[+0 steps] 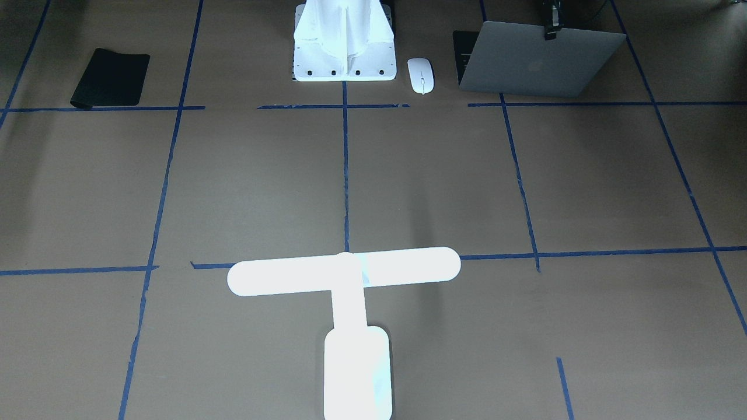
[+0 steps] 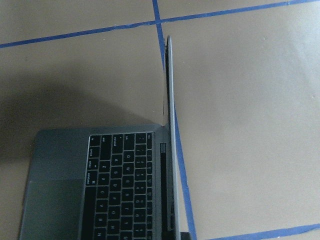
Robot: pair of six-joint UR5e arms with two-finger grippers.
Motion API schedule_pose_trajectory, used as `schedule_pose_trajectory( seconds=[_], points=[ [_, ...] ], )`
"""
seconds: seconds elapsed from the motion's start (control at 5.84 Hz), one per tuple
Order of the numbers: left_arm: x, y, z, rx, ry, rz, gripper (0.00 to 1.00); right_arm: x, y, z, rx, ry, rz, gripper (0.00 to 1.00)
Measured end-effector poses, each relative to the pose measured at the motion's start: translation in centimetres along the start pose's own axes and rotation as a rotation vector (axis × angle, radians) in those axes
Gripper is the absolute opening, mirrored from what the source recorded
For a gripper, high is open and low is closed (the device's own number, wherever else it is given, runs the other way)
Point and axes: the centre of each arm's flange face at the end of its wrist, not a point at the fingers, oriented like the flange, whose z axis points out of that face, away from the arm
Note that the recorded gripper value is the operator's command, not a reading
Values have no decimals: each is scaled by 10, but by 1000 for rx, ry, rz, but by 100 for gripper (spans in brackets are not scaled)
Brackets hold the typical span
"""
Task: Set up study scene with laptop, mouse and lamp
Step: 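Grasp the grey laptop with the left gripper and lift it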
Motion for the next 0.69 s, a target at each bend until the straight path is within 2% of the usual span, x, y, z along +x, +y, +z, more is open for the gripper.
schedule_pose_trajectory(
  seconds=[0.34, 0.69],
  points=[
    [34, -30, -10, 27, 52, -62, 0, 1, 0, 1, -1, 1, 0, 100],
    [81, -48, -30, 15, 133, -34, 0, 3, 2, 3, -5, 1, 5, 100]
  ],
)
